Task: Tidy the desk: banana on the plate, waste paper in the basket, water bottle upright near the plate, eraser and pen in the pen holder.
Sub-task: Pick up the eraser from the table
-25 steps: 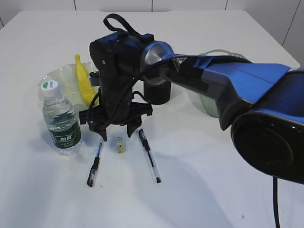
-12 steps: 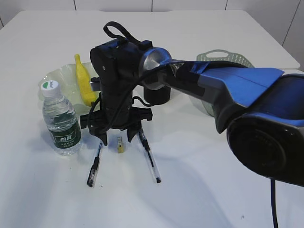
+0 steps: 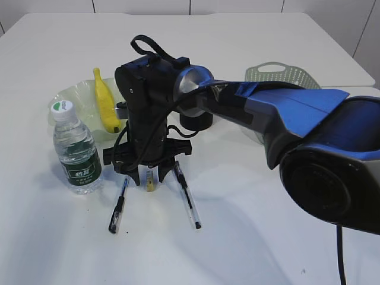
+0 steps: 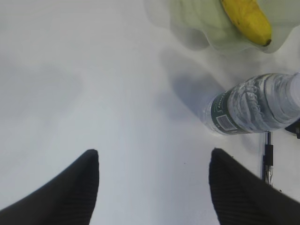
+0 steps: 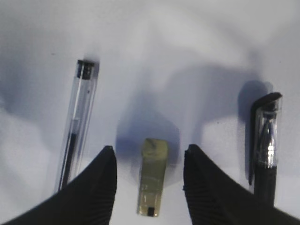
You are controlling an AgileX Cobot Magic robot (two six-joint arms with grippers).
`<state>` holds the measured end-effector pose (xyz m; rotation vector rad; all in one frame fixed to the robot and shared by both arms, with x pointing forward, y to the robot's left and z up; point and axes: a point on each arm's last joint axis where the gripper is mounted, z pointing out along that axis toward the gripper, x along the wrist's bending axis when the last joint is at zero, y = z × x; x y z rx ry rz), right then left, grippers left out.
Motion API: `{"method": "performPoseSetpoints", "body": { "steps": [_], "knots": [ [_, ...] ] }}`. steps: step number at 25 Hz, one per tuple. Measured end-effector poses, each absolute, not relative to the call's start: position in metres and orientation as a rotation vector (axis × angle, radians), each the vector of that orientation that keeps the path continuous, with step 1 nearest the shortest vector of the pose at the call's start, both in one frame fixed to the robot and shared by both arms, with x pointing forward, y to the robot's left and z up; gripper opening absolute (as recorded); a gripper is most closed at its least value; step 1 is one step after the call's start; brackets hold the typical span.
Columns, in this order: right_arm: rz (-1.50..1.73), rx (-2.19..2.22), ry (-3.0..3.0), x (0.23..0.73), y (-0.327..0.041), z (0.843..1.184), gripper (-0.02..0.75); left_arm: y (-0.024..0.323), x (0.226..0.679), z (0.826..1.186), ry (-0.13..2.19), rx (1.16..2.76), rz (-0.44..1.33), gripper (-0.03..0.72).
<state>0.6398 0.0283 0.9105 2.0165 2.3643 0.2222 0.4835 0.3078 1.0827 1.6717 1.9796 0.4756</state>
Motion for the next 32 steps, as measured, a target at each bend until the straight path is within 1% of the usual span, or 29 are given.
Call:
{"method": "performPoseSetpoints", "body": {
  "steps": [3, 9, 11, 15, 23, 29, 32],
  "knots": [
    [0.222, 2.017, 2.364, 0.64, 0.028, 0.911, 0.309, 0.308, 0.484, 1.083, 1.977, 1.669, 0.48, 0.512],
    [0.225, 2.017, 2.364, 0.64, 0.028, 0.911, 0.144, 0.308, 0.486, 1.08, 1.982, 1.672, 0.475, 0.512],
    [0.225, 2.017, 2.364, 0.64, 0.028, 0.911, 0.11, 0.308, 0.486, 1.08, 1.982, 1.672, 0.475, 0.512],
    [0.225, 2.001, 2.375, 0.64, 0.028, 0.911, 0.083, 0.308, 0.486, 1.08, 1.982, 1.672, 0.475, 0.512],
    [0.231, 1.987, 2.384, 0.64, 0.028, 0.912, 0.077, 0.308, 0.486, 1.08, 1.982, 1.672, 0.475, 0.512],
    [0.296, 1.948, 2.394, 0.641, 0.025, 0.935, 0.077, 0.308, 0.486, 1.08, 1.982, 1.672, 0.475, 0.512],
    [0.339, 1.969, 2.37, 0.646, 0.017, 0.949, 0.077, 0.308, 0.486, 1.08, 1.982, 1.672, 0.475, 0.512]
  ]
}}
